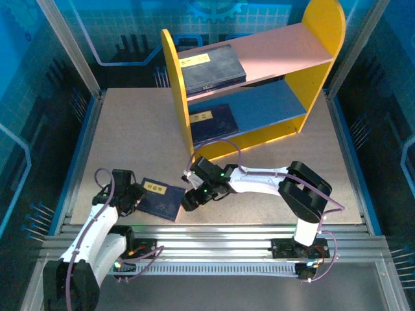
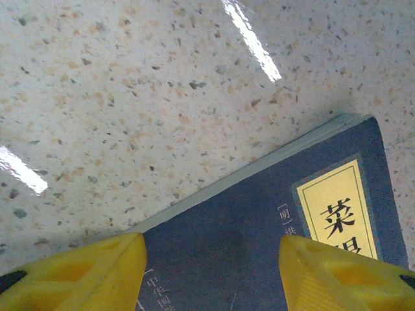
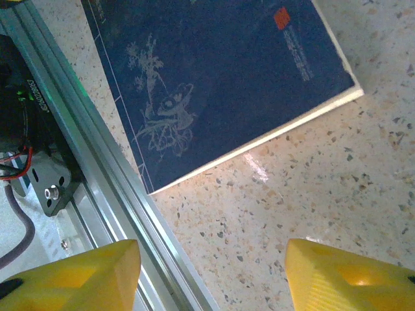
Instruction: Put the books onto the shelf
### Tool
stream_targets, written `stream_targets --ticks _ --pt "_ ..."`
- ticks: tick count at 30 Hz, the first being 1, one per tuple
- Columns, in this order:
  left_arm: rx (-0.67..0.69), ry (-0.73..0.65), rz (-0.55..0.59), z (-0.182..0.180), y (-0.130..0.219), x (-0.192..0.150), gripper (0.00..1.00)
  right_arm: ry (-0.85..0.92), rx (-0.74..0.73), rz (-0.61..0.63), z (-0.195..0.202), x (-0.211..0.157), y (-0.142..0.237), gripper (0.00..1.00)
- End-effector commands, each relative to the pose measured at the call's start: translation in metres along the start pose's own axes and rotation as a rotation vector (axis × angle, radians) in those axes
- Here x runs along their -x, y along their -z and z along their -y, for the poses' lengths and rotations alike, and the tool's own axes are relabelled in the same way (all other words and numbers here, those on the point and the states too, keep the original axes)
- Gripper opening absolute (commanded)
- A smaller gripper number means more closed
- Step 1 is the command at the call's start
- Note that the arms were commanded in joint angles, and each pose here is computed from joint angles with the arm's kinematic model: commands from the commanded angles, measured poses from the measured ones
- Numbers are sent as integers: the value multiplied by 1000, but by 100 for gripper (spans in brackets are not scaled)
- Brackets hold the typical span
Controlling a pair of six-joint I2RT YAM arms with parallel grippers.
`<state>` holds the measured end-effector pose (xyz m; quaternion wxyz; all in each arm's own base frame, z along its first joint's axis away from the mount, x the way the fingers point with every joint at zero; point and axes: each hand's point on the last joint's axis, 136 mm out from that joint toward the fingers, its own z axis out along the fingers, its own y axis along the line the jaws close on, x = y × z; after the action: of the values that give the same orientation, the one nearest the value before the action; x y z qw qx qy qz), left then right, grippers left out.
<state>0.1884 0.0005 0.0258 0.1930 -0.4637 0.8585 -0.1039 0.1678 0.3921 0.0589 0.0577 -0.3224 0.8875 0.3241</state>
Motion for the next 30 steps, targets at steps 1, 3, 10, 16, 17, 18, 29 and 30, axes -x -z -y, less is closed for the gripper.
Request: stream_targets --ticks 1,3,10,16,17,18,29,30 --pt "19 25 -78 -13 -11 -24 57 18 -20 -15 -2 0 -5 62" --pt "16 21 -90 -13 -13 -29 56 14 -36 -15 1 -1 -4 62" --pt "-25 0 -105 1 -10 -39 54 -40 -105 -38 23 -6 -6 62" --pt "-45 -26 -113 10 -10 -48 53 -83 -121 -46 36 -9 -9 62" --pt "-46 -30 -118 11 -10 -50 53 -86 -126 -47 37 -9 -10 62" --pt "-49 -34 -121 13 -10 -52 53 -90 -130 -48 39 -9 -10 62" --pt "-90 -137 -174 39 -12 -82 53 -202 -190 -17 85 -18 8 62" --pt "-89 -154 -180 41 -12 -85 53 -211 -193 -13 89 -19 11 62"
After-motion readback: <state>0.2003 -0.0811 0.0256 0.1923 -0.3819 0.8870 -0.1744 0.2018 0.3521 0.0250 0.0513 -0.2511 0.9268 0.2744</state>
